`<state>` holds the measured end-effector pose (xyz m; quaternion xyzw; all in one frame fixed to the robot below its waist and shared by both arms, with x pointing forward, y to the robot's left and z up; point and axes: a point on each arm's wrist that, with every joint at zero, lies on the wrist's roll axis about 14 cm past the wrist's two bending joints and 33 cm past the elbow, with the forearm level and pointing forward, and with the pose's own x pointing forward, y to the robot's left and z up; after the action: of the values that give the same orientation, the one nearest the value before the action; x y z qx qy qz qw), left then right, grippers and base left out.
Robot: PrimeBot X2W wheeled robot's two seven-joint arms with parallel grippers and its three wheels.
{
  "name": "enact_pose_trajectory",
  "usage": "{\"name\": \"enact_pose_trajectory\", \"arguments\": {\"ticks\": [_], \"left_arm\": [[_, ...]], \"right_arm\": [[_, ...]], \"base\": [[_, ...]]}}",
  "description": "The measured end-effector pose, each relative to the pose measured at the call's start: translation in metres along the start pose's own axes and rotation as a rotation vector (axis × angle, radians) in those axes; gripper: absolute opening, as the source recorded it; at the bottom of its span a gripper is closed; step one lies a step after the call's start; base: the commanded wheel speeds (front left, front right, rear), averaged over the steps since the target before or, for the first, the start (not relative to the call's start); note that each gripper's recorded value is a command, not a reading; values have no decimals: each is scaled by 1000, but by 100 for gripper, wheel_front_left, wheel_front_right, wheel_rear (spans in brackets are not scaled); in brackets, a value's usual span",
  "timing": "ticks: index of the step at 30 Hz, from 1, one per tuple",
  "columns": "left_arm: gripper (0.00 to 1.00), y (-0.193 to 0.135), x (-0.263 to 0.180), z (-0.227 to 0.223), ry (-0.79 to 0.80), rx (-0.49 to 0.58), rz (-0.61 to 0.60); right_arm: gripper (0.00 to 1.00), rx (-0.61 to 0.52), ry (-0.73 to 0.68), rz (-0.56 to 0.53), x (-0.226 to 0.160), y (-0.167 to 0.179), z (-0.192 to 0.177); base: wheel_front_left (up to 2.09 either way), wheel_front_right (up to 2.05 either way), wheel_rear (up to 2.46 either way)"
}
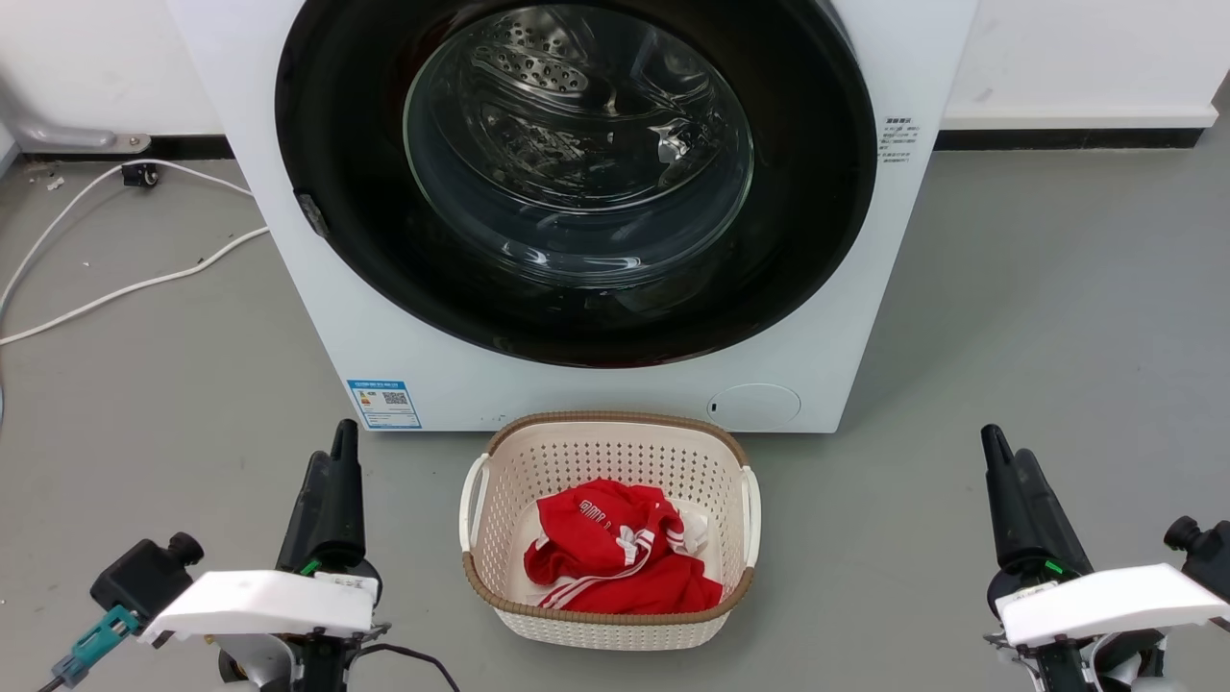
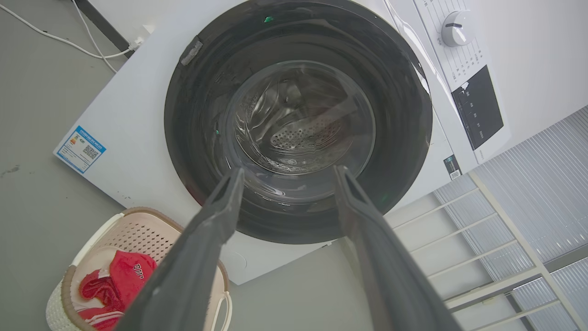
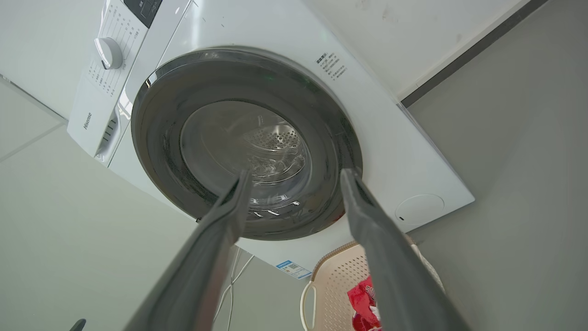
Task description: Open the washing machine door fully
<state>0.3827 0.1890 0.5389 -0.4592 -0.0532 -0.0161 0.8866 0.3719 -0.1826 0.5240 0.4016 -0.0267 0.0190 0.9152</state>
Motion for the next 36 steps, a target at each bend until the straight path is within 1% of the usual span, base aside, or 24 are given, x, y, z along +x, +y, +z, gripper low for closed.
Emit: {"name": "enact_pose_trajectory", "arguments": {"ticks": [10, 18, 36], "left_arm": [[100, -7, -2, -7, 13, 189, -22], [100, -11, -4, -11, 14, 313, -37], [100, -17, -9, -12, -3, 514, -66]], "right_arm": [[100, -175, 13, 23, -2, 5, -3], [100, -293, 28, 43, -2, 10, -5], [100, -503, 60, 73, -5, 15, -12]], "base": [[0, 0, 0], [0, 0, 0], [0, 0, 0]]}}
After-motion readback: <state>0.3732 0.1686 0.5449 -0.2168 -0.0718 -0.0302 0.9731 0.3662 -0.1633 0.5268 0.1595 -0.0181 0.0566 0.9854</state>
